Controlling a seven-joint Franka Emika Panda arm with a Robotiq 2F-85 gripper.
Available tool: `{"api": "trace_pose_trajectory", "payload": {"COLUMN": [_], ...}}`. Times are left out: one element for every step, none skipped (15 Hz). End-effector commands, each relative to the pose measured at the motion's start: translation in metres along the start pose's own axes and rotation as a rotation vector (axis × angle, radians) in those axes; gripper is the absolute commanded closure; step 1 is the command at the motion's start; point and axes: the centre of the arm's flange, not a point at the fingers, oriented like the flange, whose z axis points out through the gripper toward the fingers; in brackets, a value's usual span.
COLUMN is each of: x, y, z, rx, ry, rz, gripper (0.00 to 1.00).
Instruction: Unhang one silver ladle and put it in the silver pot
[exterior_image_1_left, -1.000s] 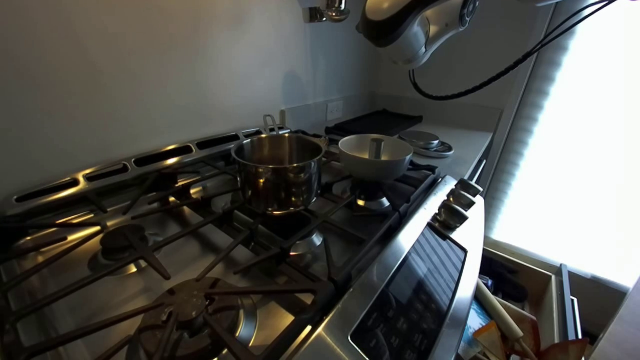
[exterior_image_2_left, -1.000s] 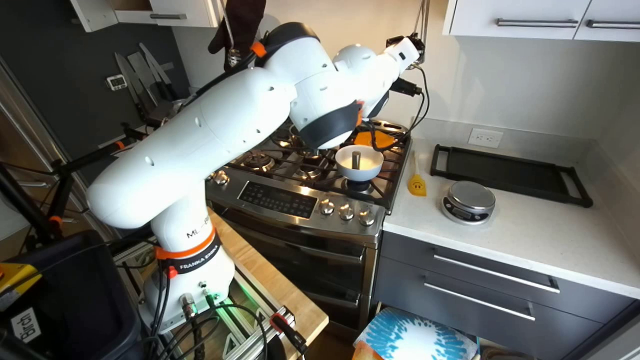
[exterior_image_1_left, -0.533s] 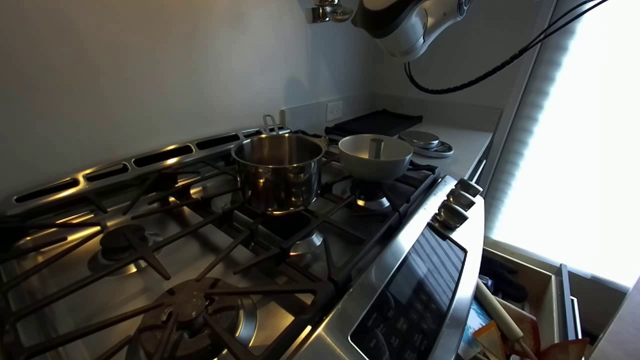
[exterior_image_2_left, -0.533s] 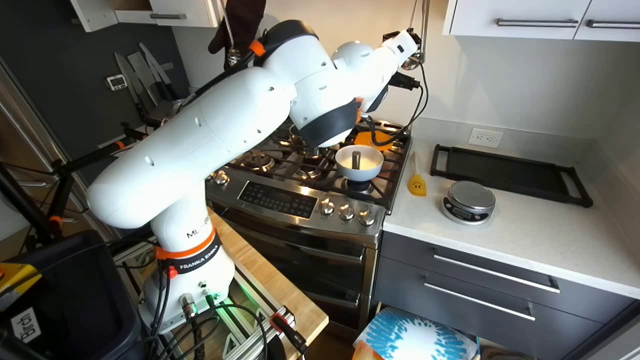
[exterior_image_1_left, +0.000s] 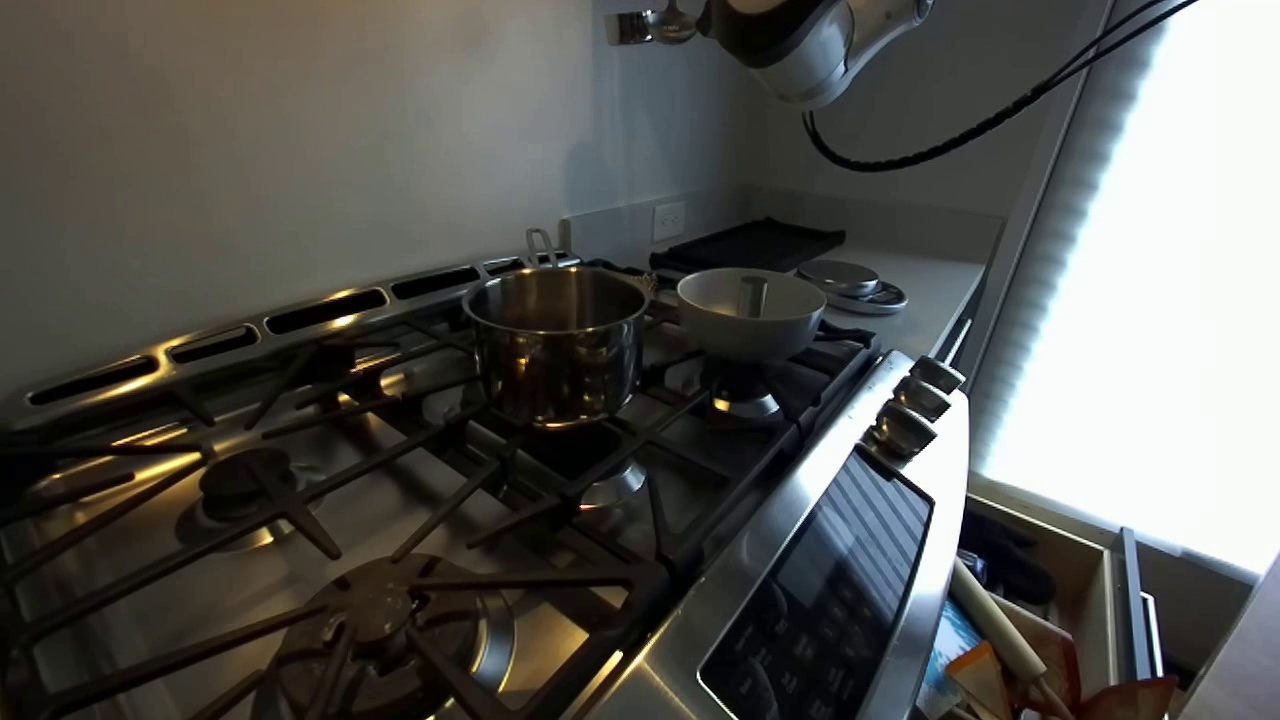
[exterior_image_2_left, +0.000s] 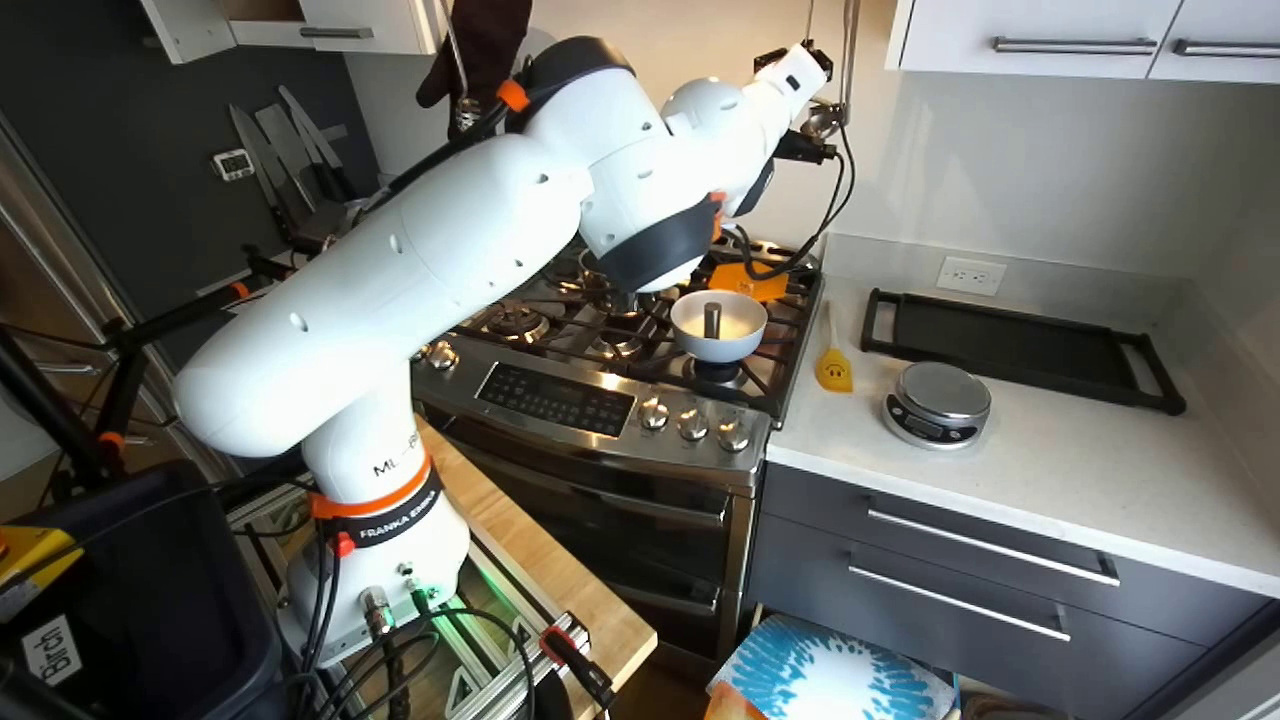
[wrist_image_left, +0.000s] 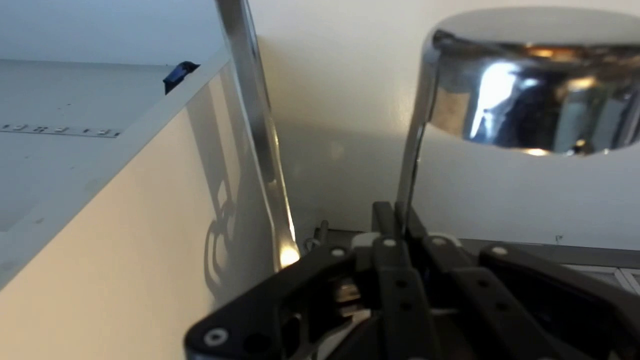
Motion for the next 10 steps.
{"api": "trace_pose_trajectory", "payload": {"x": [0.0020,0.0013,0.0009,0.0008,0.0010,0.0017,0.0036,0.0057,0.0075,0.0084], "y": [0.0090,0.0091,0.0093,0.0095,0.0095,0.0087,0.0076,0.0063,0.0041,0.0022], "z": [0.0031,0.0025,0.0018,0.0004,-0.0015,-0.0040,-0.0055,-0.0060,-0.0063,-0.0061], "rx": [-0.016,-0.020,-0.021,-0.022,-0.021,-0.022,-0.020,-0.018,-0.014,-0.010], "ry": [0.012,0.013,0.016,0.025,0.040,0.061,0.081,0.096,0.107,0.112], "rz": [-0.005,0.000,0.001,0.007,0.018,0.038,0.056,0.072,0.094,0.108], "gripper": [0.99,0.99,0.99,0.99,0.99,0.99,0.99,0.99,0.99,0.99]}}
